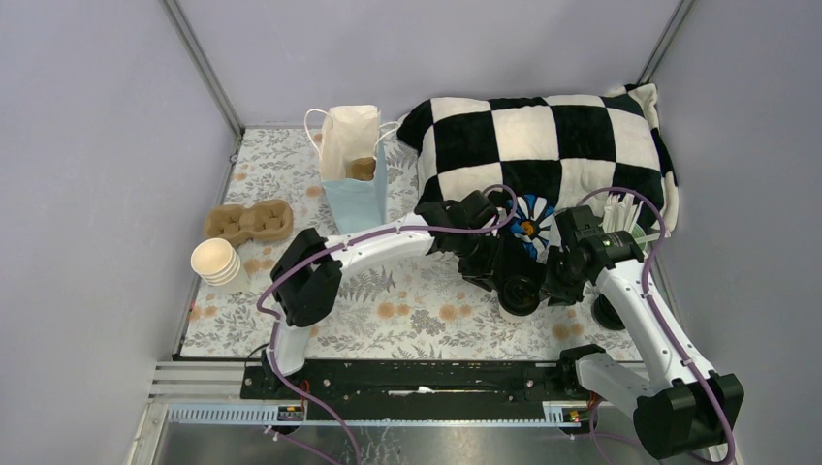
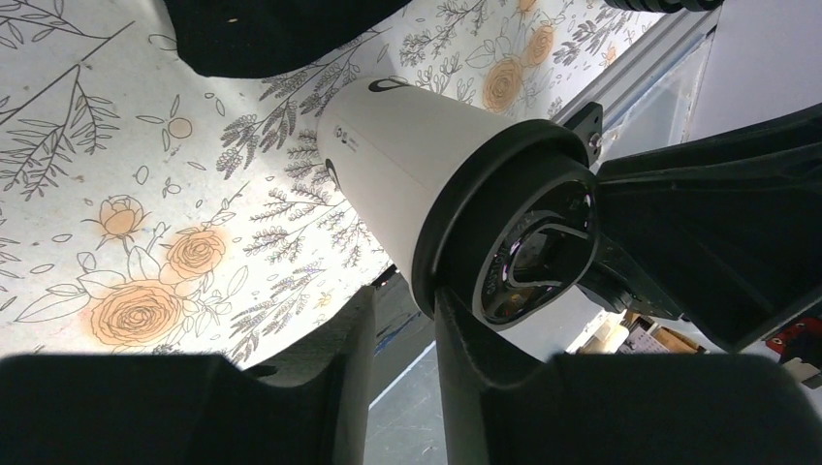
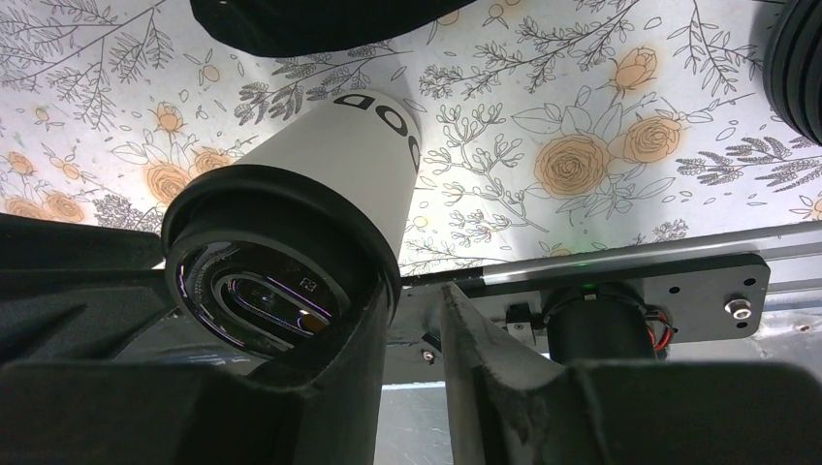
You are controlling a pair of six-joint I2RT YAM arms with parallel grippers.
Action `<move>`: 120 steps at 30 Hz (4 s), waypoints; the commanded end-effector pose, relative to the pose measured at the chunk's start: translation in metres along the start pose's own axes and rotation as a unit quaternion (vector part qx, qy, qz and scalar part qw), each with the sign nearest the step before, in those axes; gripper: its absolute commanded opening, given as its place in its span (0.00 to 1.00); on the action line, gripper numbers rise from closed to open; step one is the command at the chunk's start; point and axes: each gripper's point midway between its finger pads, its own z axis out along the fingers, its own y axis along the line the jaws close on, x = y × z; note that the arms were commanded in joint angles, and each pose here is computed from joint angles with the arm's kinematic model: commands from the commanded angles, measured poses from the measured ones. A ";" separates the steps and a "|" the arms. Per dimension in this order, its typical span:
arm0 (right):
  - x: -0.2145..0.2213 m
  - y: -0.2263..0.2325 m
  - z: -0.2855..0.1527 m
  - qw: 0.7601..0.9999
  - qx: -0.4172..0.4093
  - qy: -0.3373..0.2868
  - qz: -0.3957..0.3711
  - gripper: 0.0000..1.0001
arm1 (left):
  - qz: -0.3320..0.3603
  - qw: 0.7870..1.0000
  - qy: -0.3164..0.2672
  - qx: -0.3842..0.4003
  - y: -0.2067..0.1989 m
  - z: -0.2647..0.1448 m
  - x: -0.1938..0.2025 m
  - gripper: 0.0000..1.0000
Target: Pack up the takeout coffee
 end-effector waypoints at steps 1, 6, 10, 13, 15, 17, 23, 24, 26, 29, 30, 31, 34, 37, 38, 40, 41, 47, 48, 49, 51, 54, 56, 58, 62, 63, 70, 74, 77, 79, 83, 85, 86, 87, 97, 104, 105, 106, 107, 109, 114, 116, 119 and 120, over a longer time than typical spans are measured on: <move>0.000 0.007 -0.008 1.000 -0.020 0.005 -0.008 0.35 | 0.020 1.000 -0.005 0.001 0.001 -0.005 0.003 0.33; 0.004 0.002 0.000 1.000 -0.008 0.008 -0.004 0.36 | 0.007 1.000 0.012 0.007 0.004 0.004 0.009 0.24; 0.005 -0.002 0.001 1.000 0.002 0.007 -0.001 0.37 | 0.003 1.000 0.012 -0.009 0.011 0.006 0.009 0.20; 0.005 -0.005 0.003 1.000 0.009 0.005 0.002 0.40 | -0.002 0.999 0.022 -0.034 0.024 0.011 0.014 0.18; 0.005 -0.007 0.004 1.000 0.014 0.005 0.004 0.44 | -0.007 0.998 0.032 -0.049 0.035 0.015 0.019 0.16; 0.005 -0.007 0.006 1.000 0.015 0.007 0.006 0.45 | -0.011 0.997 0.034 -0.063 0.044 0.017 0.024 0.15; 0.008 -0.011 0.012 1.000 0.023 0.008 0.014 0.46 | -0.009 0.996 0.040 -0.082 0.057 0.024 0.028 0.17; 0.009 -0.011 0.014 1.000 0.024 0.010 0.016 0.46 | -0.006 0.996 0.043 -0.082 0.058 0.027 0.029 0.18; 0.012 -0.013 0.018 0.999 0.028 0.014 0.027 0.46 | -0.005 0.995 0.047 -0.088 0.061 0.033 0.031 0.19; 0.012 -0.018 0.023 0.998 0.045 0.012 0.050 0.44 | -0.005 0.993 0.051 -0.106 0.071 0.036 0.037 0.19; 0.014 -0.016 0.024 0.998 0.041 0.014 0.055 0.44 | -0.005 0.992 0.054 -0.115 0.076 0.037 0.040 0.18; 0.014 -0.013 0.025 0.997 0.035 0.014 0.060 0.44 | -0.006 0.991 0.059 -0.123 0.081 0.037 0.043 0.18; 0.014 -0.008 0.024 0.997 0.019 0.014 0.070 0.44 | -0.006 0.985 0.070 -0.155 0.100 0.038 0.053 0.17; 0.011 -0.005 0.021 0.997 0.014 0.006 0.071 0.45 | -0.002 0.979 0.075 -0.189 0.117 0.038 0.059 0.17; 0.010 -0.004 0.020 0.997 0.011 0.005 0.071 0.45 | 0.003 0.977 0.073 -0.200 0.120 0.038 0.059 0.17; 0.010 -0.003 0.021 0.997 0.009 0.005 0.072 0.45 | 0.010 0.975 0.070 -0.210 0.123 0.039 0.058 0.19; 0.010 -0.003 0.023 0.997 0.008 0.007 0.074 0.45 | 0.009 0.975 0.069 -0.212 0.124 0.041 0.057 0.20; 0.016 -0.013 0.039 0.997 0.026 0.009 0.070 0.45 | 0.011 0.970 0.090 -0.224 0.138 0.054 0.063 0.20; 0.017 -0.014 0.036 0.997 0.029 0.014 0.065 0.45 | 0.016 0.971 0.084 -0.223 0.136 0.051 0.062 0.21; 0.017 -0.014 0.031 0.998 0.028 0.012 0.059 0.45 | 0.021 0.973 0.079 -0.214 0.129 0.045 0.059 0.21; 0.009 -0.011 0.015 0.999 0.019 -0.010 0.048 0.46 | 0.034 0.981 0.059 -0.182 0.103 0.033 0.047 0.26; -0.001 -0.006 -0.002 0.998 -0.002 -0.045 0.040 0.48 | 0.040 0.991 0.039 -0.123 0.063 0.020 0.034 0.33; 0.000 -0.005 -0.004 0.999 -0.004 -0.040 0.036 0.49 | 0.029 0.995 0.043 -0.081 0.043 0.019 0.031 0.36; 0.001 -0.006 -0.004 0.999 -0.001 -0.035 0.031 0.49 | 0.023 0.997 0.041 -0.055 0.029 0.016 0.028 0.36; -0.002 -0.004 -0.016 0.999 -0.007 -0.045 0.023 0.49 | 0.023 0.999 0.024 -0.034 0.013 0.006 0.016 0.39; -0.003 -0.004 -0.020 0.998 -0.009 -0.050 0.021 0.49 | 0.020 0.999 0.022 -0.030 0.010 0.004 0.014 0.39; -0.005 -0.004 -0.025 0.998 -0.010 -0.055 0.014 0.50 | 0.018 1.000 0.008 -0.011 -0.004 -0.007 0.003 0.42; -0.012 0.000 -0.034 0.997 -0.019 -0.073 0.002 0.59 | 0.018 1.000 0.001 -0.004 -0.010 -0.011 -0.001 0.45; -0.014 0.012 -0.044 0.995 -0.056 -0.079 -0.024 0.81 | 0.017 1.000 0.004 -0.002 -0.010 -0.009 -0.001 0.47; -0.012 0.016 -0.043 0.994 -0.072 -0.076 -0.035 0.92 | 0.016 1.000 0.003 -0.004 -0.009 -0.011 0.000 0.48; -0.004 0.029 -0.037 0.990 -0.116 -0.063 -0.043 0.96 | 0.017 1.000 -0.010 -0.013 -0.003 -0.020 -0.002 0.50; 0.003 0.037 -0.028 0.987 -0.147 -0.050 -0.045 0.95 | 0.010 1.000 -0.010 -0.017 0.005 -0.023 -0.003 0.50; 0.006 0.041 -0.025 0.985 -0.159 -0.043 -0.043 0.95 | 0.006 1.000 -0.007 -0.021 0.010 -0.023 -0.001 0.50; 0.009 0.045 -0.022 0.984 -0.172 -0.034 -0.043 0.95 | 0.004 1.000 -0.008 -0.023 0.013 -0.024 0.000 0.50; 0.008 0.065 -0.010 0.968 -0.249 -0.021 -0.025 0.95 | 0.011 0.999 -0.025 -0.023 0.020 -0.043 0.004 0.57; 0.001 0.073 -0.002 0.956 -0.295 -0.006 -0.011 0.91 | 0.010 0.999 -0.028 -0.021 0.023 -0.050 0.006 0.61; 0.002 0.076 -0.001 0.953 -0.304 0.001 -0.015 0.88 | 0.009 0.999 -0.027 -0.023 0.026 -0.050 0.008 0.62; 0.002 0.078 -0.001 0.951 -0.309 0.003 -0.016 0.85 | 0.008 0.999 -0.028 -0.025 0.028 -0.052 0.010 0.62; 0.001 0.079 0.000 0.950 -0.313 0.002 -0.019 0.82 | 0.006 0.999 -0.030 -0.028 0.031 -0.054 0.010 0.62; 0.001 0.082 -0.001 0.946 -0.324 0.002 -0.023 0.78 | 0.004 0.999 -0.037 -0.032 0.036 -0.061 0.011 0.64; 0.009 0.086 0.006 0.938 -0.346 0.022 -0.014 0.70 | 0.006 0.997 -0.067 -0.033 0.038 -0.088 0.010 0.67; 0.009 0.089 0.009 0.934 -0.358 0.022 -0.002 0.69 | 0.006 0.997 -0.077 -0.033 0.037 -0.096 0.011 0.68; 0.009 0.090 0.015 0.933 -0.359 0.027 0.005 0.69 | 0.004 0.996 -0.082 -0.030 0.037 -0.104 0.016 0.69; 0.009 0.090 0.017 0.933 -0.359 0.030 0.004 0.69 | 0.002 0.996 -0.083 -0.029 0.037 -0.105 0.017 0.70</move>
